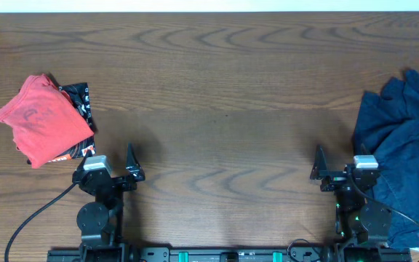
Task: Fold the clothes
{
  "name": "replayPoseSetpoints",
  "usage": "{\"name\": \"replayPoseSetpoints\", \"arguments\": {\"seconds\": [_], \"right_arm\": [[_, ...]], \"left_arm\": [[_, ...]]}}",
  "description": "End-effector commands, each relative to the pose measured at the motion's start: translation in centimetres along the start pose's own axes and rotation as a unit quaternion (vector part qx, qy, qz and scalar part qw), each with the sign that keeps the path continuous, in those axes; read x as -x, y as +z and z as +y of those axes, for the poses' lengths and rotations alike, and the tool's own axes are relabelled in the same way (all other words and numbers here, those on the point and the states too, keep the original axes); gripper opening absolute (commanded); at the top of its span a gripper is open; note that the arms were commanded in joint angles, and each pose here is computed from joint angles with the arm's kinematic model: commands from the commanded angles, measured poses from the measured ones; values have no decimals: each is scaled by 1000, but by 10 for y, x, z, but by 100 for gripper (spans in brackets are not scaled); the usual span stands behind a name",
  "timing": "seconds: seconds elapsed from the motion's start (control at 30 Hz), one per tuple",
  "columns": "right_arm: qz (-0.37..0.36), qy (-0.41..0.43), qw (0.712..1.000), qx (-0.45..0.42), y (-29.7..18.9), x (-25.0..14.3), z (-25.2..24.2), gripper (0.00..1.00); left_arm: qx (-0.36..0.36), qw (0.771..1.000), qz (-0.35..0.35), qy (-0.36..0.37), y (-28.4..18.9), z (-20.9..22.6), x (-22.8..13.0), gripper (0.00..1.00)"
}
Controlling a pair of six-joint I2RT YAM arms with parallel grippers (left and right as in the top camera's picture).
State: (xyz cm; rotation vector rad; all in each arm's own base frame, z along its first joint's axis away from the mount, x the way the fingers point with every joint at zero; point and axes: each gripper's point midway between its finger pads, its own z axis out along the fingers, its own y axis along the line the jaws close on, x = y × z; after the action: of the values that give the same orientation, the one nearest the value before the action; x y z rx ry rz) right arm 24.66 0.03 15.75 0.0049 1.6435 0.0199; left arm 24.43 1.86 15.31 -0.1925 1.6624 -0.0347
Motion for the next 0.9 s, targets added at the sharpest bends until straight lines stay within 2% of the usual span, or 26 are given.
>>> {"name": "replayPoseSetpoints", "arguments": {"seconds": [0.0,0.13,0.23,0.33,0.57,0.87], "right_arm": [[0,-2,1000,-1,0,0,1,99],[0,1,1000,7,0,0,3,99],[0,35,999,10,0,0,5,99],[0,49,999,10,0,0,4,99],[-11,52,997,-64,-7,20,-21,99],[45,43,989,-136,-9,45,-43,99]], "left_arm": [[11,1000,26,8,1,5,-17,98],[11,1000,26,8,1,5,-17,98],[11,1000,26,7,1,5,-16,98],[11,999,26,-20,1,5,-16,98],[-34,999,13,-30,-5,-13,10,98],[-14,991,127,-28,-12,-15,25,98]]}}
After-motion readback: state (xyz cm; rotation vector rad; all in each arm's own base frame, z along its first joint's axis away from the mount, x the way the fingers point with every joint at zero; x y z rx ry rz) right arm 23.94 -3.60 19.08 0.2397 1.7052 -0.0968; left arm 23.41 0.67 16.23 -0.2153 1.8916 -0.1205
